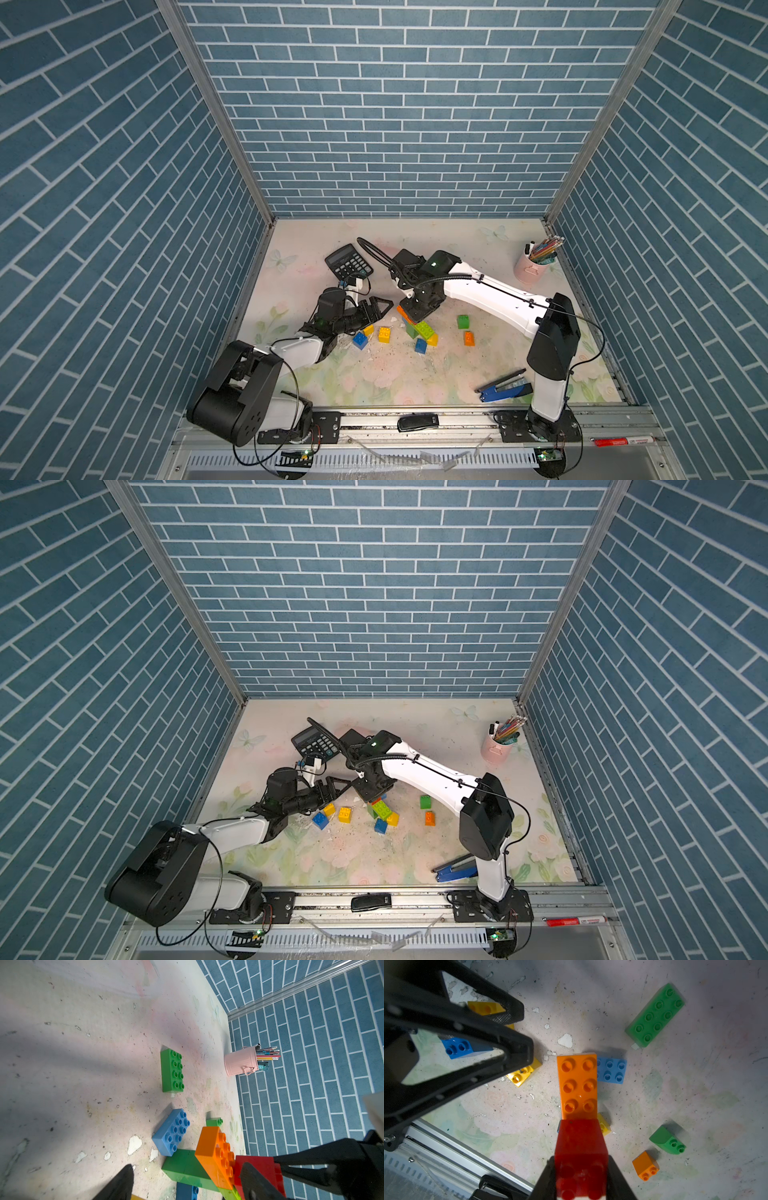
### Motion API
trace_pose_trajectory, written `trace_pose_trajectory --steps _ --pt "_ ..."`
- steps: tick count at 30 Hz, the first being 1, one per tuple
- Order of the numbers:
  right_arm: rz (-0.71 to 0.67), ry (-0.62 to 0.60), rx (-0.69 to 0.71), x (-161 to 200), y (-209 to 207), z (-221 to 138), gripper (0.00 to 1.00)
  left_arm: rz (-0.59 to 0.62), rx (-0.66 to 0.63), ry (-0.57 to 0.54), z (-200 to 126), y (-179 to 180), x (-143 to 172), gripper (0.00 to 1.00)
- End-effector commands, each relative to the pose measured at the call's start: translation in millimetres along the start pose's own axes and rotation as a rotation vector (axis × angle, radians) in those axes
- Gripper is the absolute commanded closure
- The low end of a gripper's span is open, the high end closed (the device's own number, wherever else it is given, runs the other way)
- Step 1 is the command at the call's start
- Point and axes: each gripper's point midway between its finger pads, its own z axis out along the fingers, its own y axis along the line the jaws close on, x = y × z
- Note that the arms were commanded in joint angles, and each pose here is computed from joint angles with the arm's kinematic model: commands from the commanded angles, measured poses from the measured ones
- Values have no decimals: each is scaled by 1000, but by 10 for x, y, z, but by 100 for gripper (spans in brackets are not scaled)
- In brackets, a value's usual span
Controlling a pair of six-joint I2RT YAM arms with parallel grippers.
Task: Assemble a fork with lego
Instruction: Assemble the lego brick with the lego brick.
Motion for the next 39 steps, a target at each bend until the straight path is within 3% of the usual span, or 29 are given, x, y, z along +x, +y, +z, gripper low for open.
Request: trace_pose_trajectory --steps 1,12,22,35,39 --pt "-15 92 57 188 -46 166 96 20 19 -2 18 -58 -34 18" --pt "-72 176 106 403 -21 334 97 20 19 6 39 -52 -29 18" --pt "-47 179 71 358 -3 326 98 30 16 11 39 -65 -20 18" --pt "-35 308 27 548 -12 455 100 58 -10 23 28 -61 22 18" --pt "-37 280 26 484 -5 448 94 57 -7 19 30 -70 12 18"
